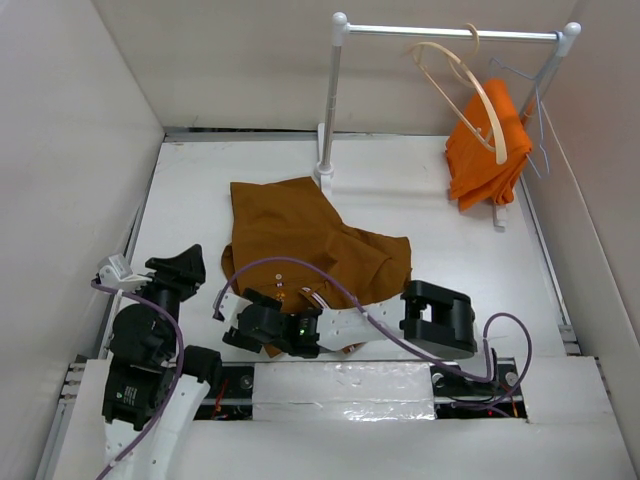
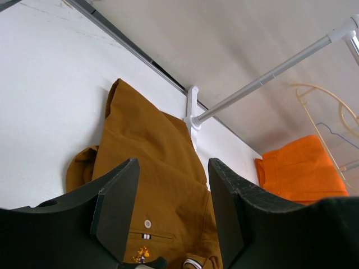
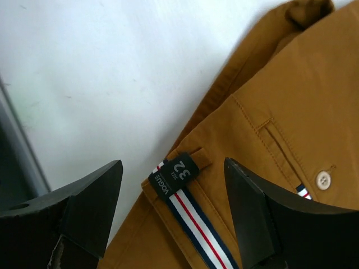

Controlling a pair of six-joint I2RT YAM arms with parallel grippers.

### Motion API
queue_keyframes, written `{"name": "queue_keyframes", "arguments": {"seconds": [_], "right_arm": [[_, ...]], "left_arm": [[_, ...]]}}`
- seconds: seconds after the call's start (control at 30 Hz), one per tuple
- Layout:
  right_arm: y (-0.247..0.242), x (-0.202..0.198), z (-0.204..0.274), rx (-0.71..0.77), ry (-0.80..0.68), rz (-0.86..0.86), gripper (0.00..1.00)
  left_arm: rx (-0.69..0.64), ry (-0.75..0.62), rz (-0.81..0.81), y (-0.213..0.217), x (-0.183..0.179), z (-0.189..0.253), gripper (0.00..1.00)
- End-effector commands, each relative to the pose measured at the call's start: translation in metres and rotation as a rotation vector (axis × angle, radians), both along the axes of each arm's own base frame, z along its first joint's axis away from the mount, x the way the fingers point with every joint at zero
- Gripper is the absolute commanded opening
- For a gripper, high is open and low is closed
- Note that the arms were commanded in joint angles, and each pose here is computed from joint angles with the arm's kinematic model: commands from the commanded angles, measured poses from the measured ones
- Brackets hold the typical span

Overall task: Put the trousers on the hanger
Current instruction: Flatten out the trousers at the center of the board.

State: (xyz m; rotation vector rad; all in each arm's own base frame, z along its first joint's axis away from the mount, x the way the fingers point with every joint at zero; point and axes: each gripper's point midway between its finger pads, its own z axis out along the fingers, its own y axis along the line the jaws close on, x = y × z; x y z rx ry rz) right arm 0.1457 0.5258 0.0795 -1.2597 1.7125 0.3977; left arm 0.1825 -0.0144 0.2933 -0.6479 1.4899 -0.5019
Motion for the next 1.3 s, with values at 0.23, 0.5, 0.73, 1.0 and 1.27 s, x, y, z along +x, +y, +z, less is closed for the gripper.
{"name": "queue_keyframes", "arguments": {"seconds": [0.23,0.5,0.73,1.0,1.27], "right_arm": [[-0.009,0.027,-0.006,-0.042,-0.099,-0.217,0.61],[-0.012,0.023,0.044,0.095,-0.082,-0.211,0.28],[-0.03,0.035,0.09,0.187,-0.08,-0.226,0.0],[-0.118,0.099,0.176,0.33,-0.165,-0.415,0.0],[-0.291,0.148,0.28,0.54,-0.271,-0.748,0.0]], "left_arm": [[-0.006,-0.062,-0.015,-0.002,-0.004,0.014,0.49],[0.009,-0.035,-0.043,-0.008,0.002,0.009,0.49],[0.004,0.007,-0.107,-0.022,0.012,-0.003,0.51],[-0.058,0.092,-0.275,-0.062,0.036,-0.041,0.61],[-0.107,0.191,-0.295,-0.075,0.058,-0.105,0.67]]}}
